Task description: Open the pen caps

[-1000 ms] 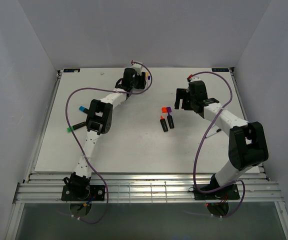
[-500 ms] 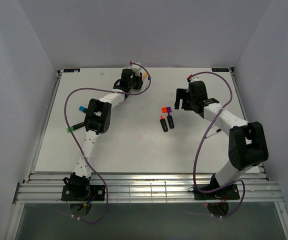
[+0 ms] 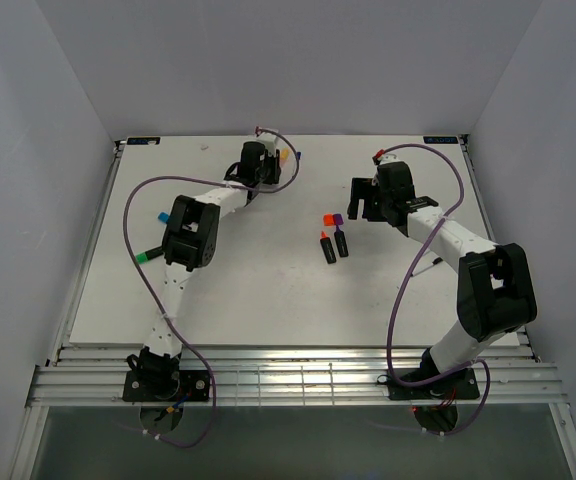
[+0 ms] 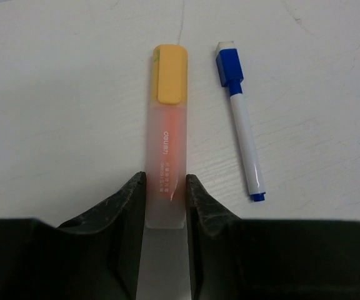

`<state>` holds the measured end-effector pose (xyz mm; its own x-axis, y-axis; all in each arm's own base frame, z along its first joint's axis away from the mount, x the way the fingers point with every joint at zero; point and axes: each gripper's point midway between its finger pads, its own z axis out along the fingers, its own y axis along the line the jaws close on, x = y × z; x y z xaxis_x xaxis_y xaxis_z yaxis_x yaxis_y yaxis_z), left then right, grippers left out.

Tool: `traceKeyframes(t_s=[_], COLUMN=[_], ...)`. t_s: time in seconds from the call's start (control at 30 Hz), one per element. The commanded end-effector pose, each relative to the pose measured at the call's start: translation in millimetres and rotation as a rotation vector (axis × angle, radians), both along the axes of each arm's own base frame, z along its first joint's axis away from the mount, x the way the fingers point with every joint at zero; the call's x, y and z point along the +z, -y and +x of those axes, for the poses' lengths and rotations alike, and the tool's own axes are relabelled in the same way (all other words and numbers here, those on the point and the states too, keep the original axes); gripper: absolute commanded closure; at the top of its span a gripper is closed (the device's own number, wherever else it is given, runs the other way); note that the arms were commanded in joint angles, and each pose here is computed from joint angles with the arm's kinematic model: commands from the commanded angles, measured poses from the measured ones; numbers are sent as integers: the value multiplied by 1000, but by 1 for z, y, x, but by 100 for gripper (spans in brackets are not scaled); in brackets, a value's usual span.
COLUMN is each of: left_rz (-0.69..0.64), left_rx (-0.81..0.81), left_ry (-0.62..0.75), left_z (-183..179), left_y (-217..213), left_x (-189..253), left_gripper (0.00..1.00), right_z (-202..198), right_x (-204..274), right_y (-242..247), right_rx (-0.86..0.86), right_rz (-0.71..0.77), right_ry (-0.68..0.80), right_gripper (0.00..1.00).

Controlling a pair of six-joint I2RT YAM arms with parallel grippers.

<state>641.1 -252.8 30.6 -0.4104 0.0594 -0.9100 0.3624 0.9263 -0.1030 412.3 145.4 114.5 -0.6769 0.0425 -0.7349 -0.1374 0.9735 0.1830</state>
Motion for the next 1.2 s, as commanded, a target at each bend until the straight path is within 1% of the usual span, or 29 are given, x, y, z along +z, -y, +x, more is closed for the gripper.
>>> traceKeyframes(t_s=[0.0, 0.03, 0.07, 0.1, 0.13, 0.17, 0.23, 0.27, 0.3, 0.33, 0.37, 0.4, 0.43, 0.47, 0.5, 0.53, 0.57, 0.6, 0.63, 0.67, 0.7, 0.73, 0.8, 0.83, 0.87, 0.9, 0.93, 1.0, 1.17], left_rz=[26, 27, 8, 1, -6, -29, -57, -83, -120, -147, -190, -235, -266, -285, -319, -332, -338, -337, -358, -368, -363, -382, -397, -401, -410, -409, -409, -418, -410], left_rx=[129, 155, 165, 179, 194, 193, 182, 167, 163, 161, 145, 125, 93, 80, 63, 37, 23, 28, 1, -8, 6, -12, -6, -8, -21, -29, -49, -66, -88], left_ry=[5, 16, 54, 69, 61, 89, 94, 62, 85, 74, 22, 51, 39, -17, 21, 16, 14, -20, -4, -13, -40, -22, -23, -50, -42, -46, -63, -61, -62], left_z=[-8, -12, -14, -16, -21, -24, -34, -45, -54, -62, -79, -89, -101, -120, -131, -144, -155, -171, -187, -198, -212, -229, -245, -257, -263, -268, -277, -286, -306], left_y=[-29, -36, -38, -41, -45, -45, -44, -42, -42, -41, -38, -36, -29, -27, -26, -18, -15, -16, -8, -4, -6, 2, 3, 4, 5, 6, 9, 11, 12], left_x=[34, 36, 63, 74, 76, 101, 118, 114, 140, 144, 132, 157, 160, 142, 165, 166, 167, 152, 167, 166, 153, 166, 166, 155, 160, 159, 153, 157, 152], left_gripper=[100, 100, 100, 100, 100, 100, 100, 100, 100, 100, 100, 100, 100, 100, 100, 100, 100, 100, 100, 100, 100, 100, 100, 100, 100, 100, 100, 100, 100], right_z=[6, 5, 4, 2, 1, -1, -5, -6, -9, -10, -13, -16, -19, -26, -27, -30, -33, -37, -37, -40, -44, -45, -49, -51, -52, -57, -60, -65, -70], right_x=[22, 22, 21, 22, 22, 23, 23, 21, 21, 21, 20, 22, 25, 29, 32, 37, 44, 48, 55, 57, 58, 59, 64, 66, 70, 72, 72, 72, 64], right_y=[-4, -4, -4, -6, -8, -11, -19, -21, -28, -33, -38, -48, -56, -67, -75, -83, -93, -104, -114, -123, -134, -140, -154, -158, -162, -169, -173, -180, -186], right_rx=[17, 19, 18, 21, 25, 36, 51, 51, 70, 67, 74, 106, 99, 134, 145, 126, 153, 171, 190, 190, 203, 201, 194, 196, 204, 204, 209, 207, 186], right_rz=[22, 22, 23, 37, 46, 64, 106, 121, 153, 194, 222, 273, 331, 397, 445, 507, 553, 584, 618, 657, 669, 680, 709, 721, 739, 768, 787, 814, 821], right_ry=[38, 36, 28, 23, 19, 17, 5, -4, -20, -35, -51, -63, -81, -98, -86, -106, -100, -105, -92, -121, -136, -143, -142, -137, -119, -131, -133, -131, -149], right_gripper=[14, 14, 14, 14, 14, 14, 14, 14, 14, 14, 15, 15, 15, 16, 18, 19, 21, 23, 26, 27, 27, 28, 29, 31, 32, 33, 36, 41, 43])
